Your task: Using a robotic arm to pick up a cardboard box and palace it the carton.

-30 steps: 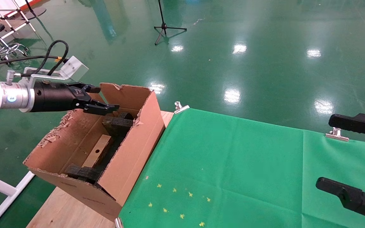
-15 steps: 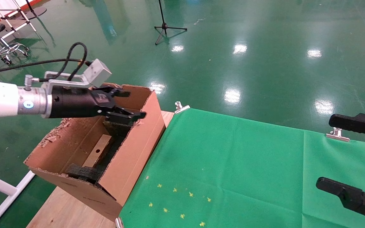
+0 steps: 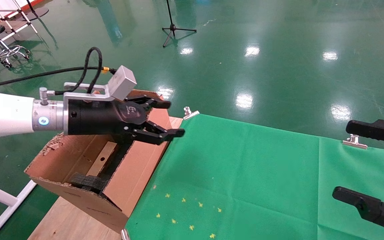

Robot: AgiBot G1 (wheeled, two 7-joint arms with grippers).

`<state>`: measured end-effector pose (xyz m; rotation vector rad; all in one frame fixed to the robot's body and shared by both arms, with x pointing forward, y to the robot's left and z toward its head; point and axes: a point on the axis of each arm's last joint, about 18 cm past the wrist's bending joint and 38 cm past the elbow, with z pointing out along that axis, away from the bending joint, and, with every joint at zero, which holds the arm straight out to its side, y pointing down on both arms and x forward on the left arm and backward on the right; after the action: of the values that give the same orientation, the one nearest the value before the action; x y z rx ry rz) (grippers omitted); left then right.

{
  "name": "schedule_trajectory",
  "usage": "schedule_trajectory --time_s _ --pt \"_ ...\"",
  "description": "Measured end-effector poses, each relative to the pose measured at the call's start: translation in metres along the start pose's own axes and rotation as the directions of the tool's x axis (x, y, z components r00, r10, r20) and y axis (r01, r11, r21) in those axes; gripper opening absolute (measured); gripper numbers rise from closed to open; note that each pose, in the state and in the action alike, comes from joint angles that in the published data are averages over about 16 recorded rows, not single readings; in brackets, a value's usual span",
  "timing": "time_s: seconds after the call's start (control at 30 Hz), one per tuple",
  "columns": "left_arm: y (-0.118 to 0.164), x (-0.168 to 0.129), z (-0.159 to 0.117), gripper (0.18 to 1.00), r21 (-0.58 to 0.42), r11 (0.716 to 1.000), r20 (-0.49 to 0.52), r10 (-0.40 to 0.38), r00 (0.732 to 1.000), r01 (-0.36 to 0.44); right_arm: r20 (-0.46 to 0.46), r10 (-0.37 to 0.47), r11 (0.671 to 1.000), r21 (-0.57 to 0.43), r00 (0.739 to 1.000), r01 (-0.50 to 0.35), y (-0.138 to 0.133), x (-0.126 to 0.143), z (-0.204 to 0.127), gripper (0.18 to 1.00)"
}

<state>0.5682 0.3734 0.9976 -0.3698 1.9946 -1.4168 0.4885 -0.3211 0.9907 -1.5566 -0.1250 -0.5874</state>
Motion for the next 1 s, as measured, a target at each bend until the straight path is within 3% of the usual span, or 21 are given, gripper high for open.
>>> schedule_trajectory --time_s 0.5,1.0 --pt "-0.019 0.052 0.008 1.001 0.172 0.983 -0.186 0.088 0.979 -0.056 0.0 0.0 1.0 0.0 1.0 0.0 0.0 0.0 0.0 1.001" --pt "-0.033 0.101 -0.001 1.001 0.352 0.931 -0.314 0.215 0.925 -0.097 0.0 0.0 1.0 0.0 1.0 0.0 0.0 0.0 0.0 1.001"
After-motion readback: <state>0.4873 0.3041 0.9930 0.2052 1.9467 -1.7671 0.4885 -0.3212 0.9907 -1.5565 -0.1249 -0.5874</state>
